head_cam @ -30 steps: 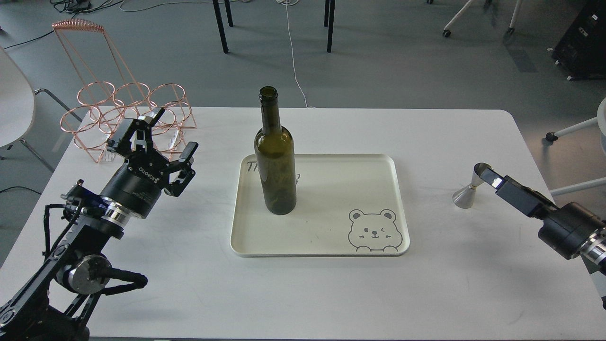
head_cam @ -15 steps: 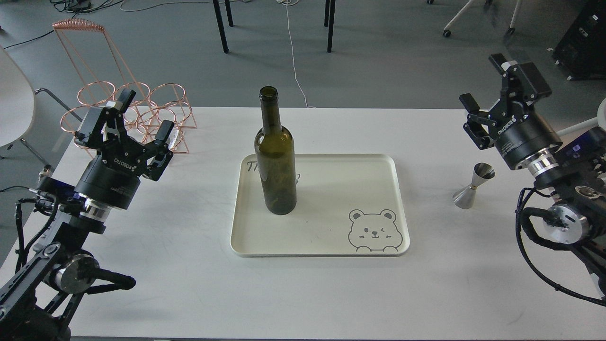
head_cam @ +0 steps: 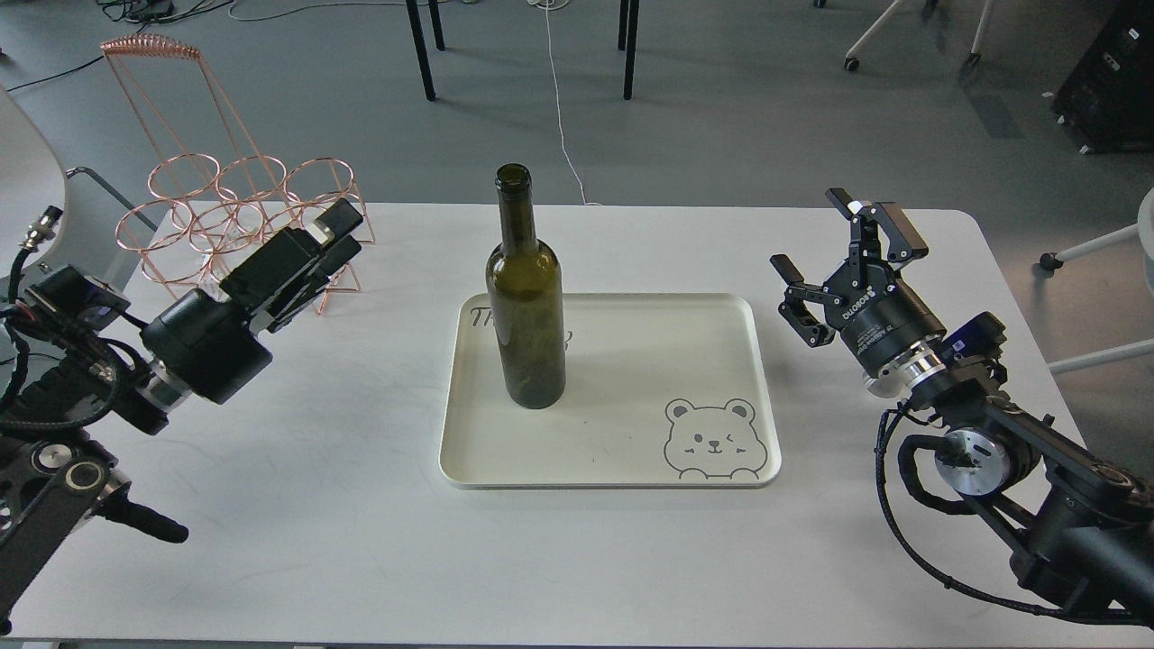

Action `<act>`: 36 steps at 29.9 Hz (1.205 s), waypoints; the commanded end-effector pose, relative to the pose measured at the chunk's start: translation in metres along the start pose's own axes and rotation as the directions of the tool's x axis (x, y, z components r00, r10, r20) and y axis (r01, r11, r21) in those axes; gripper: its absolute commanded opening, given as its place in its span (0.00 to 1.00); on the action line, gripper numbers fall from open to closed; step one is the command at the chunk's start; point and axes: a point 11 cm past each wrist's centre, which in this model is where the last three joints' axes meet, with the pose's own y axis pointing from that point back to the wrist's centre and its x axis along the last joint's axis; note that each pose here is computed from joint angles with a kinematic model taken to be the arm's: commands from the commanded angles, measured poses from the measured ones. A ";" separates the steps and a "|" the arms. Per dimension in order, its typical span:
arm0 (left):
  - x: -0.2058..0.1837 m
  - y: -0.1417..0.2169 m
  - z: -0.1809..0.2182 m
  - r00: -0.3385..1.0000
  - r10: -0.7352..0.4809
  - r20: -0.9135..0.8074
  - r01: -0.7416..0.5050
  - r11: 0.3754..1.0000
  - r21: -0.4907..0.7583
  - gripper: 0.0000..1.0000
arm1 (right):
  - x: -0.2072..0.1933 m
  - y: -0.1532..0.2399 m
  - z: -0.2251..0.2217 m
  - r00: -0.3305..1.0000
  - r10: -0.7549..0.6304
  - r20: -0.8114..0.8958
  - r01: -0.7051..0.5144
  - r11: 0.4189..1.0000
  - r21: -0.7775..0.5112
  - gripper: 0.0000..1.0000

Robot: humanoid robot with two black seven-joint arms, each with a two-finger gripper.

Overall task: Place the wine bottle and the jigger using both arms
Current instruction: 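Reach the left gripper toward the neck of the green wine bottle, then close the left gripper around the bottle neck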

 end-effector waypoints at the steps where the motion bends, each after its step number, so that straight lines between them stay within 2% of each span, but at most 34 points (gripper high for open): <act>1: 0.006 -0.005 0.002 0.951 -0.102 0.292 0.086 0.994 0.066 0.98 | 0.003 0.004 0.002 1.000 0.008 -0.006 -0.008 1.000 -0.007 0.98; 5: 0.015 -0.033 0.014 0.824 -0.151 0.545 0.139 0.988 0.064 0.98 | 0.003 0.006 0.005 1.000 0.010 -0.003 -0.010 1.000 -0.013 0.98; 8: 0.014 -0.050 0.019 0.751 -0.198 0.630 0.201 0.977 0.068 0.98 | 0.003 0.005 0.004 1.000 0.010 -0.003 -0.010 1.000 -0.011 0.98; 17: 0.019 -0.076 0.023 0.687 -0.223 0.691 0.245 0.967 0.069 0.98 | 0.003 0.005 0.003 1.000 0.009 -0.003 -0.009 1.000 -0.008 0.98; 36: -0.018 -0.122 0.032 0.692 -0.244 0.680 0.327 0.945 0.007 0.97 | 0.004 0.005 0.002 1.000 0.015 -0.006 -0.015 1.000 -0.007 0.98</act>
